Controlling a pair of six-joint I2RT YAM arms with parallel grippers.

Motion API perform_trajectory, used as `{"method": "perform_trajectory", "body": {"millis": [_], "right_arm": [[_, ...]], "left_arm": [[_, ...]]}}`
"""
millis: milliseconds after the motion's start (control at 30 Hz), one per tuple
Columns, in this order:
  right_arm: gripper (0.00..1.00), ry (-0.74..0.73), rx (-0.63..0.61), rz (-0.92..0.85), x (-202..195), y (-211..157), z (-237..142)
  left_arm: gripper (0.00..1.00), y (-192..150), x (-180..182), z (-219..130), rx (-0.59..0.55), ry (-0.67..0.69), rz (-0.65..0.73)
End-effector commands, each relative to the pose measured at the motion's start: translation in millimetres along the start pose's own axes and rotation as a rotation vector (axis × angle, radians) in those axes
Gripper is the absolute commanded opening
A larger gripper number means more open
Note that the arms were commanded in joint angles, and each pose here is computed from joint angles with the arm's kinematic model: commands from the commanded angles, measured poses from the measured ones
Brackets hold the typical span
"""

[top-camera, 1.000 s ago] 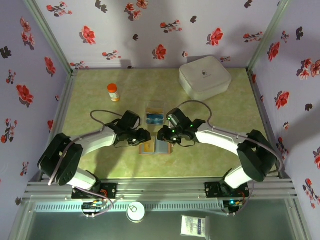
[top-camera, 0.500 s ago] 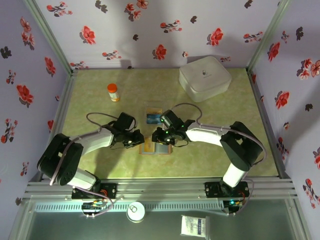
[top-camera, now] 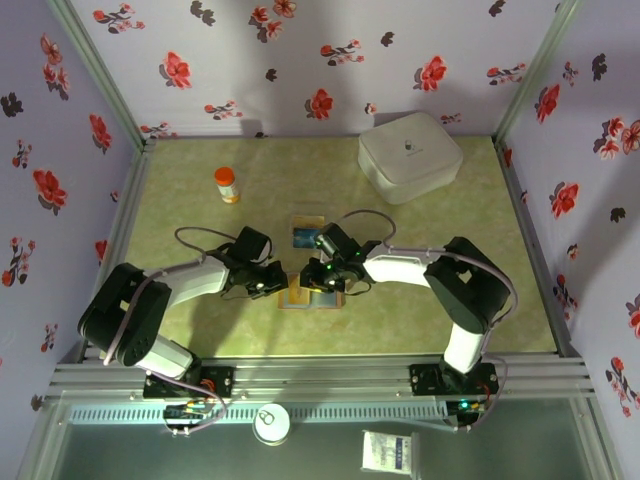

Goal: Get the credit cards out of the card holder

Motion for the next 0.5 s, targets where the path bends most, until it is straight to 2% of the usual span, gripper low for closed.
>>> {"method": "perform_trajectory", "body": {"millis": [0,467], "right_arm": [[0.24,0.018,0.012,-0.009,7,0,5],[0.22,-0.129,-0.03,-0.018,-14,-1,-5]], "left_arm": [[0.08,-7,8,1,0.026,0.014,0.007],[0.1,-4,5,-2,0.008,0.008,0.01]]}}
Point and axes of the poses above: each hand's point on the last joint's axis, 136 mm out from that joint toward the fingers, its own z axis out along the fingers, its own x axis along the line the jaws close on, y = z × x, the point moved 5 cm from there along -z, back along the fingers, and after that the axes turned 9 degrees about z, right-handed, at the moved point
